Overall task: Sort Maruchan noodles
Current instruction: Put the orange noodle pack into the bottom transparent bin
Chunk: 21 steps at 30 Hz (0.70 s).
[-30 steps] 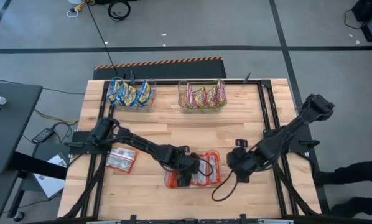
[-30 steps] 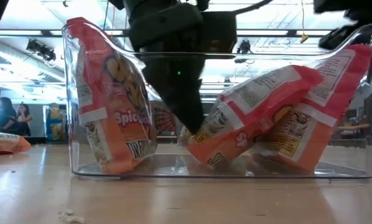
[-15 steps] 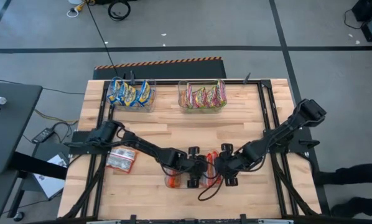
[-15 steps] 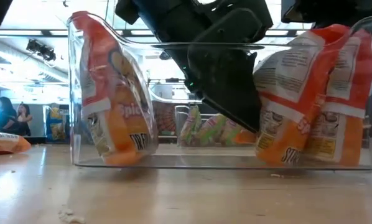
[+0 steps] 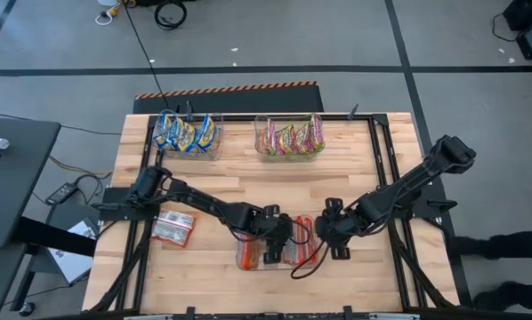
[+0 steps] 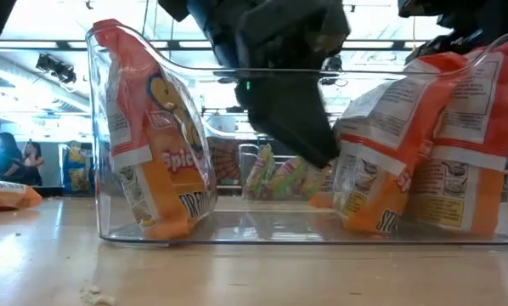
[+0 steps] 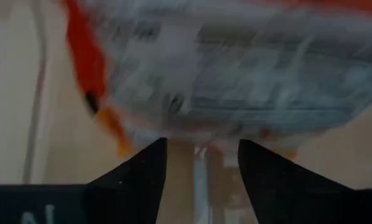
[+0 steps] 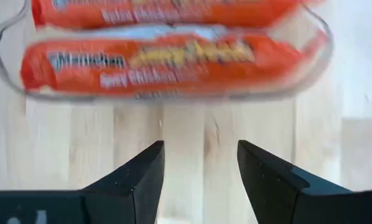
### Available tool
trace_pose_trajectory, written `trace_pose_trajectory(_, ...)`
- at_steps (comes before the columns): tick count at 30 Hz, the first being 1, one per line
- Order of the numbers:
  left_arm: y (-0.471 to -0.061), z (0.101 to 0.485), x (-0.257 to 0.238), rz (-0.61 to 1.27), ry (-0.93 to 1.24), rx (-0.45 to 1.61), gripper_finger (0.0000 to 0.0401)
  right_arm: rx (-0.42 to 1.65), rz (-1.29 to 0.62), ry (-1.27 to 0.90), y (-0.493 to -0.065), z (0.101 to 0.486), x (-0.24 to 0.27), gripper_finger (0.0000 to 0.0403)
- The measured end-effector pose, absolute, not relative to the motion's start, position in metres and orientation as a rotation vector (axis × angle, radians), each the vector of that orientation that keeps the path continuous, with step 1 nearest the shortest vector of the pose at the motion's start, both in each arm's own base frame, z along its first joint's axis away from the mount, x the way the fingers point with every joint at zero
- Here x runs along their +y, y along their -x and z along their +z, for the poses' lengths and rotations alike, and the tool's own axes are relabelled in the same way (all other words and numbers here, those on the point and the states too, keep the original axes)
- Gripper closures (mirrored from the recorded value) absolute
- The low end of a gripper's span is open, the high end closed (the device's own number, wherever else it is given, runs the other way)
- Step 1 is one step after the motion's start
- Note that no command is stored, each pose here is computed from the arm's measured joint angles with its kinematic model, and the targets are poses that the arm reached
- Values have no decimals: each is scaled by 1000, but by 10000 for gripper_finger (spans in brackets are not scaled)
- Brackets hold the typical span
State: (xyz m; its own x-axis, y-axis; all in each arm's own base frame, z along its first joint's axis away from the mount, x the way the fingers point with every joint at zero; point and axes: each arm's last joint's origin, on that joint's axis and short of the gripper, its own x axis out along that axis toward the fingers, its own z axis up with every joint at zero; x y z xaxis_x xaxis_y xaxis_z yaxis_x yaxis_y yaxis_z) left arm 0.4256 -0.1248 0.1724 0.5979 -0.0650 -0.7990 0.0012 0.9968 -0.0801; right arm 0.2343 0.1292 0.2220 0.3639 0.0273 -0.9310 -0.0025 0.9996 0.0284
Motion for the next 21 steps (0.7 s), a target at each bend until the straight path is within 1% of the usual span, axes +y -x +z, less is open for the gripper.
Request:
trace_pose_trajectory(2, -421, 178, -123, -29, 76, 955, 184, 1206, 5, -35, -228, 230, 126, 195)
trace_pose_trajectory(6, -410, 221, -121, -41, 80, 953, 162, 1177, -18, -49, -214, 245, 123, 195)
trace_pose_trajectory(10, -392, 256, -118, -102, 162, 1049, 159, 1150, -33, -35, -205, 254, 121, 195)
trace_pose_trajectory(12, -376, 274, -117, -125, 241, 1129, 159, 1164, -41, -22, -203, 254, 121, 195)
trace_pose_trajectory(14, -356, 288, -115, -98, 292, 1219, 159, 1185, -47, -13, -199, 253, 122, 195)
trace_pose_trajectory(17, -317, 293, -117, -11, 196, 1403, 167, 1190, -41, -4, -196, 252, 127, 195)
trace_pose_trajectory(21, -271, 292, -125, -47, 51, 1561, 187, 1173, -8, 18, -189, 252, 139, 195)
